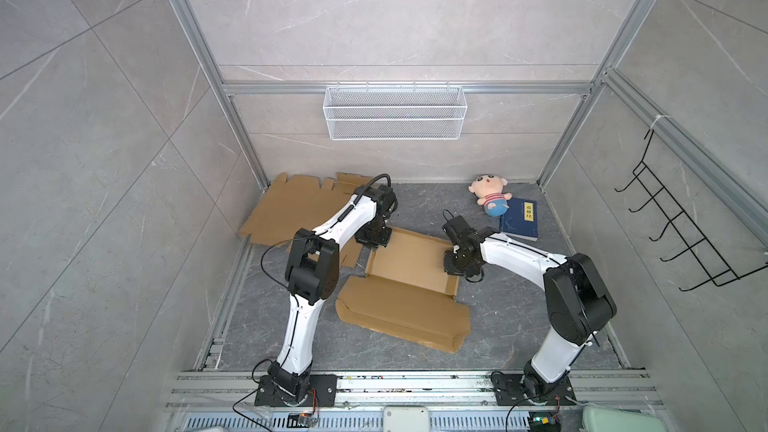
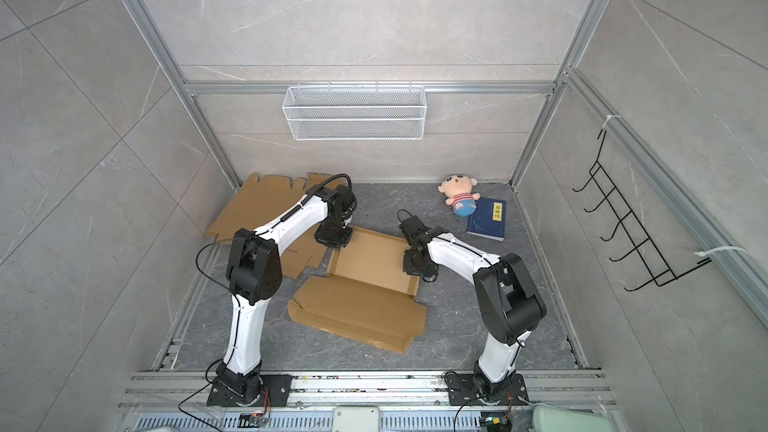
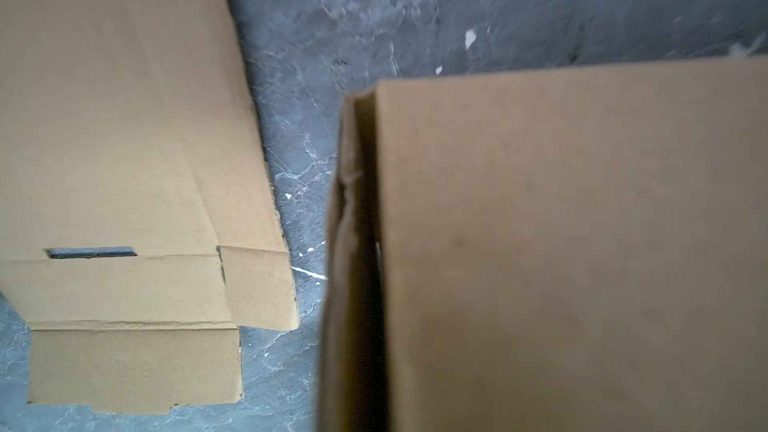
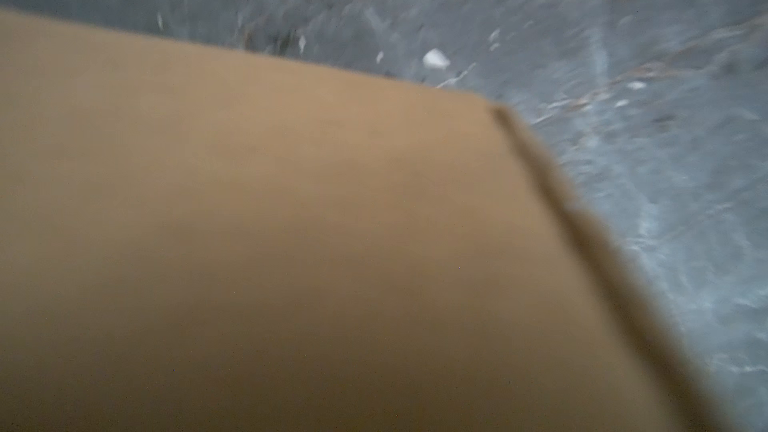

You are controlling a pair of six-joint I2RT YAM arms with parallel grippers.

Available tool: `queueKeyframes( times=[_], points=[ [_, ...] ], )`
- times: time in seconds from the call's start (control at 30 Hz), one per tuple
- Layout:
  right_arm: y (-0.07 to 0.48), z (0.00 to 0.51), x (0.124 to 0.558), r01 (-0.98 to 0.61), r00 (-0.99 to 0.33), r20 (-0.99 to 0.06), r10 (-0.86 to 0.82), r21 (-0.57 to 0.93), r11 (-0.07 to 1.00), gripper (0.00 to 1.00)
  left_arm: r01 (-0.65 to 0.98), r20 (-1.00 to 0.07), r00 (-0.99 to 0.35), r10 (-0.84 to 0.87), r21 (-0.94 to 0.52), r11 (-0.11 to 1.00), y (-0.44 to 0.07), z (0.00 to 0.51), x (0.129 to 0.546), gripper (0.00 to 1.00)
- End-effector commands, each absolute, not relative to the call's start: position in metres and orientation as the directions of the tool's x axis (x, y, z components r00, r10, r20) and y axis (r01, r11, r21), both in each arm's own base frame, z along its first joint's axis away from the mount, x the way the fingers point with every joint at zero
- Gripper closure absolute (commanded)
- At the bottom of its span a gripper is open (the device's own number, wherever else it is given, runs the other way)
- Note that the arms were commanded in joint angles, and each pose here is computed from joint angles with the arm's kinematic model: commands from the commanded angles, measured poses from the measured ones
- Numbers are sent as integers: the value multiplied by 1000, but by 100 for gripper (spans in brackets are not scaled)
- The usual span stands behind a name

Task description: Fold the paper box

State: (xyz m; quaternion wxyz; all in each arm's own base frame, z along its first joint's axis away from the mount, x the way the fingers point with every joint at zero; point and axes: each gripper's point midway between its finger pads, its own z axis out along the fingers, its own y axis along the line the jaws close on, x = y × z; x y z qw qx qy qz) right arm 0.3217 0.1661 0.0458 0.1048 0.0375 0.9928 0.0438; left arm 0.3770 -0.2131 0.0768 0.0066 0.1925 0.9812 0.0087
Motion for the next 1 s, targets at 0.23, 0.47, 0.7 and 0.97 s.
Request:
queueKeyframes(
  times=[0.23,0.47,0.7,0.97],
  points=[
    [169,81,302,-90,-984,-171,-54,211,973,34,486,121,-871,477,57,872,-208,82,365,91],
    [156,119,310,-135,-972,-223,-76,260,956,27,491,122,-868,481,69,868,-207,85,367,91],
    [164,106,297,-52,-981,-195,6,293,955,28,482,152,-870,469,58,874,-212,75,362,90],
    [140,69,288,138,-956,-248,154,79,987,36,474,156,-873,461,52,879,-212,76,358,90]
  ],
)
